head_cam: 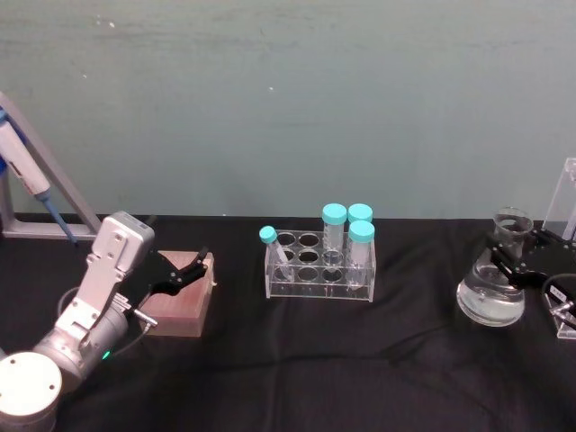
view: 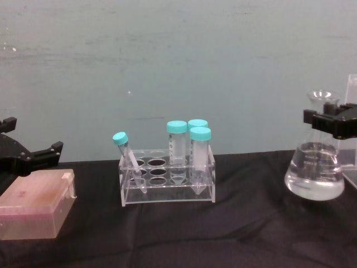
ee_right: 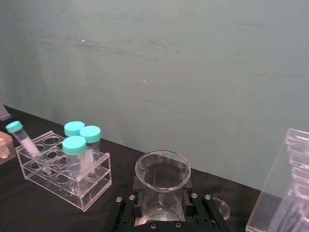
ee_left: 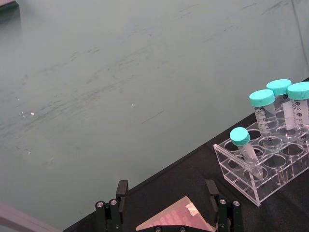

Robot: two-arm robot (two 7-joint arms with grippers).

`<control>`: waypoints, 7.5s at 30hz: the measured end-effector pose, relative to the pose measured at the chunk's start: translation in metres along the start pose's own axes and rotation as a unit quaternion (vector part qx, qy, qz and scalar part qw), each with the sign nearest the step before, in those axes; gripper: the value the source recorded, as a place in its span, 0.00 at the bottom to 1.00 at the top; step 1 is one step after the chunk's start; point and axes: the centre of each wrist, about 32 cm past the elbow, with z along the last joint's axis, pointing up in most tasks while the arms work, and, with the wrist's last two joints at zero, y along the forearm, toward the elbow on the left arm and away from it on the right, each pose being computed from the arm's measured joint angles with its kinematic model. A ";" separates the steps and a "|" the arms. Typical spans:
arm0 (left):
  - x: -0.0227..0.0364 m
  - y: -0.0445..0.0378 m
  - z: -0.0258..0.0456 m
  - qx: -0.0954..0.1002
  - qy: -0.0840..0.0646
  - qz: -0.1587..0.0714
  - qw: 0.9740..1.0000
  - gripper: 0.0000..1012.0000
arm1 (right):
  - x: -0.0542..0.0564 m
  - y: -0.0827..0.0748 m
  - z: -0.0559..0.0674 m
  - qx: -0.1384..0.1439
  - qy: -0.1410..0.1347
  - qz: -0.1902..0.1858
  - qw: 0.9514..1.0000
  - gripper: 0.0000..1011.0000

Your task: Place the experimental apparatus aside using one hand.

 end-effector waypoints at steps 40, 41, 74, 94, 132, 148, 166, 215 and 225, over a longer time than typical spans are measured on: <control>0.0000 0.0000 0.0000 0.000 0.000 0.000 1.000 0.99 | 0.008 -0.006 -0.009 -0.019 0.005 -0.028 0.999 0.45; 0.0000 0.0000 0.0000 0.000 0.000 0.000 1.000 0.99 | 0.008 -0.006 -0.009 -0.020 0.005 -0.027 0.999 0.45; 0.0000 0.0000 0.0000 0.000 0.000 0.000 1.000 0.99 | 0.007 -0.003 -0.017 -0.030 0.008 -0.017 0.999 0.45; 0.0000 0.0000 0.0000 0.000 0.000 0.000 1.000 0.99 | 0.007 -0.004 -0.021 -0.041 0.010 -0.018 0.999 0.45; 0.0000 0.0000 0.0000 0.000 0.000 0.000 1.000 0.99 | 0.007 -0.004 -0.022 -0.043 0.010 -0.018 0.999 0.71; 0.0000 0.0000 0.0000 0.000 0.000 0.000 1.000 0.99 | 0.007 -0.004 -0.021 -0.042 0.010 -0.018 0.999 0.99; 0.0000 0.0000 0.0000 0.000 0.000 0.000 1.000 0.99 | 0.003 -0.011 -0.006 -0.017 -0.034 -0.038 0.999 0.99; 0.0000 0.0000 0.0000 0.000 0.000 0.000 1.000 0.99 | -0.018 -0.088 0.003 0.029 -0.024 0.059 0.998 0.99; 0.0000 0.0000 0.0000 0.000 0.000 0.000 1.000 0.99 | -0.024 -0.107 -0.006 0.000 -0.008 -0.004 1.000 0.99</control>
